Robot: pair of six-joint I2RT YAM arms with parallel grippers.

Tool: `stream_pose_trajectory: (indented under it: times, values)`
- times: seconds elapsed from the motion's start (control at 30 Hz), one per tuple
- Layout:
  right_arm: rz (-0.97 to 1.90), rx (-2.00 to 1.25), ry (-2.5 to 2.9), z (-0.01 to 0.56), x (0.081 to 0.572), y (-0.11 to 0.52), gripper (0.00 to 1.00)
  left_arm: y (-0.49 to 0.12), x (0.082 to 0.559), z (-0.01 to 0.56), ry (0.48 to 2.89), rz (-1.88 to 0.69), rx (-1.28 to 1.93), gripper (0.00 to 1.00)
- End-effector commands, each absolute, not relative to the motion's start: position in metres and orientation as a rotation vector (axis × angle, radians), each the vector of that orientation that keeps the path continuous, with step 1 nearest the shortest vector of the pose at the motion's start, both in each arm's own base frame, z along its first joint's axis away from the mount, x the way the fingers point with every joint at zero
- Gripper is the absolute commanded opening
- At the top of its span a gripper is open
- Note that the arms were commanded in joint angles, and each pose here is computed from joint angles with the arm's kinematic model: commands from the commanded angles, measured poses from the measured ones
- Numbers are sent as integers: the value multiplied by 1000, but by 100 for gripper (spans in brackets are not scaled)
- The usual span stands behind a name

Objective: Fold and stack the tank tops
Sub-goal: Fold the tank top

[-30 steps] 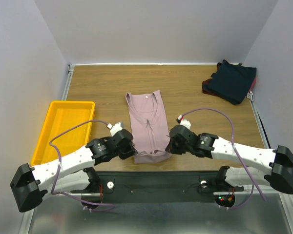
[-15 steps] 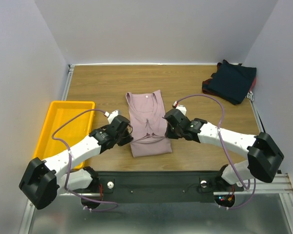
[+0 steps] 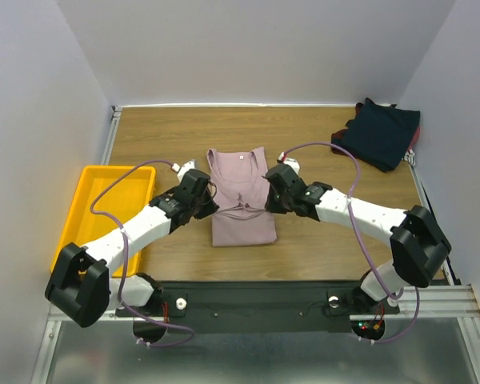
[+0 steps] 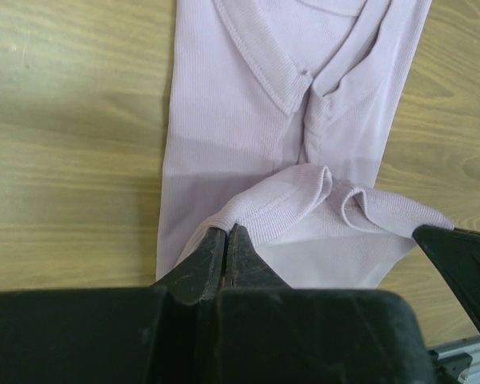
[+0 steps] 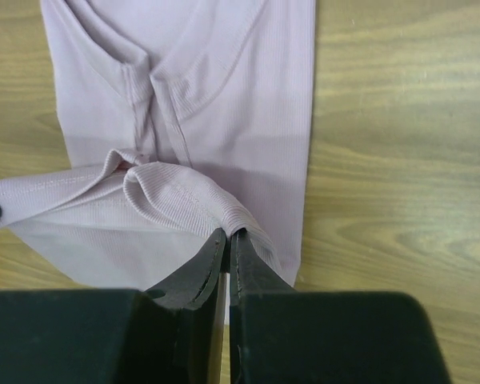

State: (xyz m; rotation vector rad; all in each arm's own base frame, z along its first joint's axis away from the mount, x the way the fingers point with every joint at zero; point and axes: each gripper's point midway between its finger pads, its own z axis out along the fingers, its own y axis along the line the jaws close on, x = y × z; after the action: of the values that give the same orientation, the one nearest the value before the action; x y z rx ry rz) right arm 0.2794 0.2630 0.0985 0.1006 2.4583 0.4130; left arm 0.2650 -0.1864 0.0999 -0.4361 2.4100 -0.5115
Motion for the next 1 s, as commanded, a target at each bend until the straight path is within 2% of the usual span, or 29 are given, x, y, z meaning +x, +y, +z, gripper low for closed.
stream_pose_trajectory:
  times: [0.0,0.57,0.8,0.83,0.87,0.9,0.97]
  values:
    - [473,104,2363,123,310,275,1,-189,293,128,2318,-536,-398,0]
    - [484,116,2349,118,374,283,0,-184,372,141,2244,-542,-377,0]
    - [480,135,2368,100,399,283,1,-199,401,114,2302,-598,-364,0]
    - [477,138,2374,97,401,282,3,-199,401,104,2326,-597,-387,7]
    - [466,143,2379,93,404,280,8,-201,404,104,2309,-609,-394,21]
    - [464,146,2372,94,407,279,24,-199,405,105,2298,-605,-406,26]
    - [462,145,2360,97,412,278,40,-196,408,113,2266,-601,-432,36]
